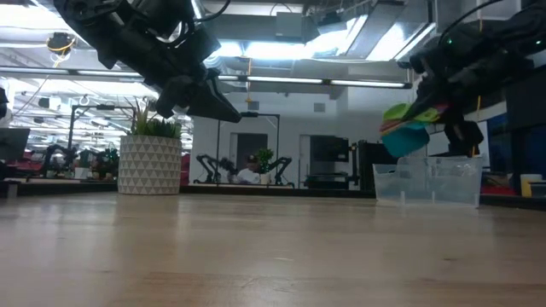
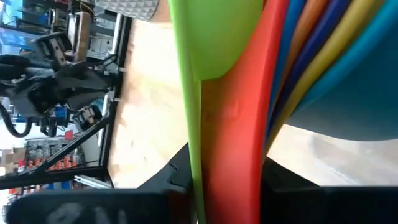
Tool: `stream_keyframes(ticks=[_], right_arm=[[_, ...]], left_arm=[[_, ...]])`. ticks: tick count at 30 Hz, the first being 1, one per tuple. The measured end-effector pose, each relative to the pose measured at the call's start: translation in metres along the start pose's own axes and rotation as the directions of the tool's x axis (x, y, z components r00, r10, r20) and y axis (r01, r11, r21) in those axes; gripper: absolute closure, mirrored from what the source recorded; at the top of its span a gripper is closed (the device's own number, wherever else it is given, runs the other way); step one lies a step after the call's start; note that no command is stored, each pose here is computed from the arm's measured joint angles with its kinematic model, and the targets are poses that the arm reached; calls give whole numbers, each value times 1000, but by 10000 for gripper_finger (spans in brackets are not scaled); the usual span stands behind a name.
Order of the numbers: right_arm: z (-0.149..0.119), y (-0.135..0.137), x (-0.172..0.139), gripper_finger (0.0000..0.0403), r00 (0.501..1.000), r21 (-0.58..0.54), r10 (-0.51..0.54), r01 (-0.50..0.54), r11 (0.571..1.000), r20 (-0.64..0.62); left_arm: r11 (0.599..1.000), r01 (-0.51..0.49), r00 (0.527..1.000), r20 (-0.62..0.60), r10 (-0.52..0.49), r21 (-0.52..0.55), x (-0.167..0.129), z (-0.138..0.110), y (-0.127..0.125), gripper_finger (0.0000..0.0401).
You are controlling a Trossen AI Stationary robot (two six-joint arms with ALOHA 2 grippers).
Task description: Nest measuring cups in basket
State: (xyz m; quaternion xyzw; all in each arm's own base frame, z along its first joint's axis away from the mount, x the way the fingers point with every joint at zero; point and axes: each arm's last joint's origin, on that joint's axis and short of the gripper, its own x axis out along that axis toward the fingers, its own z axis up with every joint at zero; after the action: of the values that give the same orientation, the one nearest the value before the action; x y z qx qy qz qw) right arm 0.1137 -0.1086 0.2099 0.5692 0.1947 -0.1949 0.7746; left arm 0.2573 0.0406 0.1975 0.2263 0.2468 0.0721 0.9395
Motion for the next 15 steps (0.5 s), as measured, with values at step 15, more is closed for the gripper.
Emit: stream_keyframes(ticks=[15], right_arm=[[8,-24,-19,325,995,-7,-82,82,997,49]], left_arm=[[1000,0,1000,0,0,0,0,0,0,374]])
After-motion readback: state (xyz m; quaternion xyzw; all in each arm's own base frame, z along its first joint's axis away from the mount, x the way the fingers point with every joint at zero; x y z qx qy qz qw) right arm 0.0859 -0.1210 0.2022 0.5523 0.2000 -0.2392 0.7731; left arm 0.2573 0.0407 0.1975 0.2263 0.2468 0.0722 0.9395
